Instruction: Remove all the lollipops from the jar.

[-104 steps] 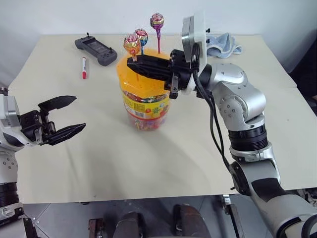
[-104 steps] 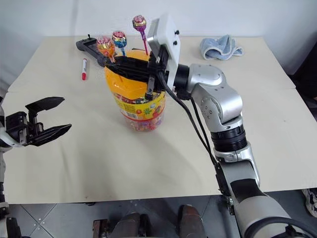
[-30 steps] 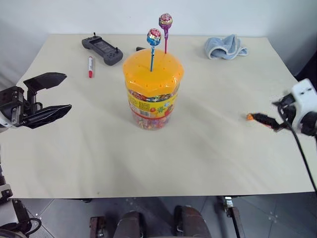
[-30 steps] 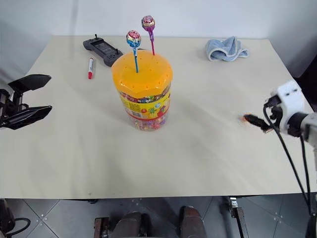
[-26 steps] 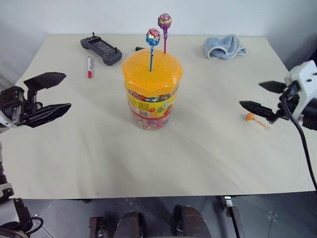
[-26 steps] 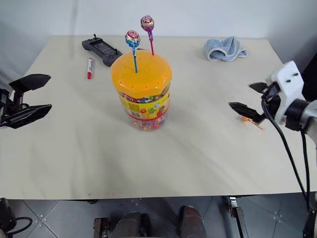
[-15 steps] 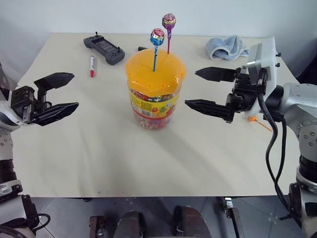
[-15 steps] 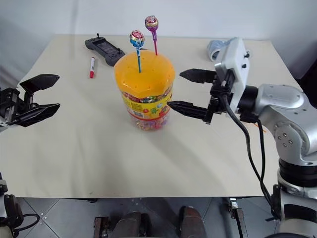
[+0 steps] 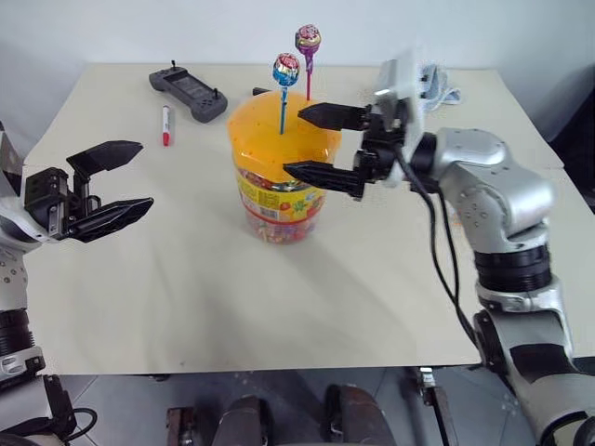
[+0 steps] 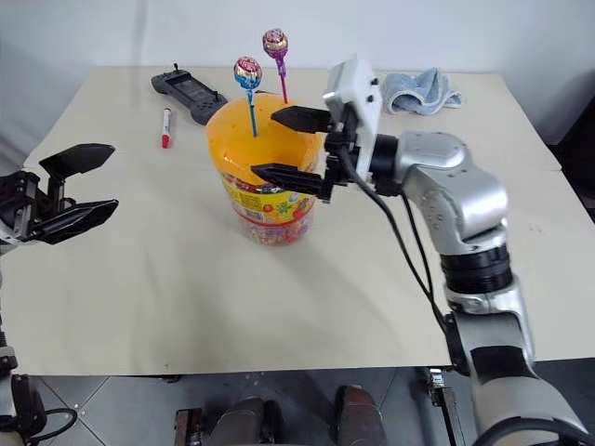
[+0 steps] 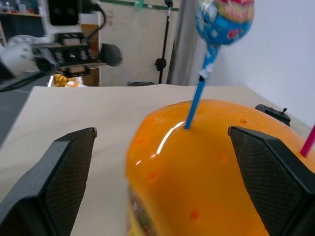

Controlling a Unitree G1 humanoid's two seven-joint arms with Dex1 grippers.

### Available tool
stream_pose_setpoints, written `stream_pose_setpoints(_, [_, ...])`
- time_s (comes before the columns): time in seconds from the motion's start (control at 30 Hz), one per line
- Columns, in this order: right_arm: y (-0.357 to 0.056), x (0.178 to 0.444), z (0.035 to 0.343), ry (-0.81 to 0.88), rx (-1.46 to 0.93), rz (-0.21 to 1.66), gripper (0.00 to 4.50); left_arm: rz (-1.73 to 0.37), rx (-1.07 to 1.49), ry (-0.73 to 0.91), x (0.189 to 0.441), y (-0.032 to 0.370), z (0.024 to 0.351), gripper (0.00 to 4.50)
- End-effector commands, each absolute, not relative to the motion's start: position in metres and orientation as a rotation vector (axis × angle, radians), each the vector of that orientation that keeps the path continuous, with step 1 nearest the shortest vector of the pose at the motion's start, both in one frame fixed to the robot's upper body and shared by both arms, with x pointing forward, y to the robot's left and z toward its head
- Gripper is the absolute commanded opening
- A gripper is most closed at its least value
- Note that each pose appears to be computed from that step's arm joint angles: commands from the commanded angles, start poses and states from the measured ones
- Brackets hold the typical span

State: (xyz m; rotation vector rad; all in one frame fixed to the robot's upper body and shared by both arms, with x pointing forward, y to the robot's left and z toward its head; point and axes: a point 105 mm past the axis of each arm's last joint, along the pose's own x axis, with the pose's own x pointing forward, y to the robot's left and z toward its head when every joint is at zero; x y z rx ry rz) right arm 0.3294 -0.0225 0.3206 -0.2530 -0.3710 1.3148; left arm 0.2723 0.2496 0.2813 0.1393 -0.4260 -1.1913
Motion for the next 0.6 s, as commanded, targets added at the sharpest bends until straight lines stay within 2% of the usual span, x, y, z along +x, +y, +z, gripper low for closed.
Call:
stream_pose_setpoints(0.03, [-0.013,0.329,0.339,-0.447,-0.272,1.304,4.47,-1.186,0.174,-0.477,0.264,0.249,0.293,4.50])
stream_pose_setpoints(0.17, [-0.006,0.327,0.350,-0.457,-0.200,1.330,3.60,-1.176,0.177,-0.482,0.262,0.249,0.293,4.50])
stream_pose_setpoints(0.5, [-0.011,0.313,0.373,-0.556,-0.243,1.336,0.16,-1.174,0.178,-0.493,0.263,0.247,0.293,4.50])
stream_pose_setpoints(0.6, [-0.022,0.304,0.397,-0.625,-0.209,1.326,0.03,-1.178,0.177,-0.498,0.265,0.246,0.293,4.50])
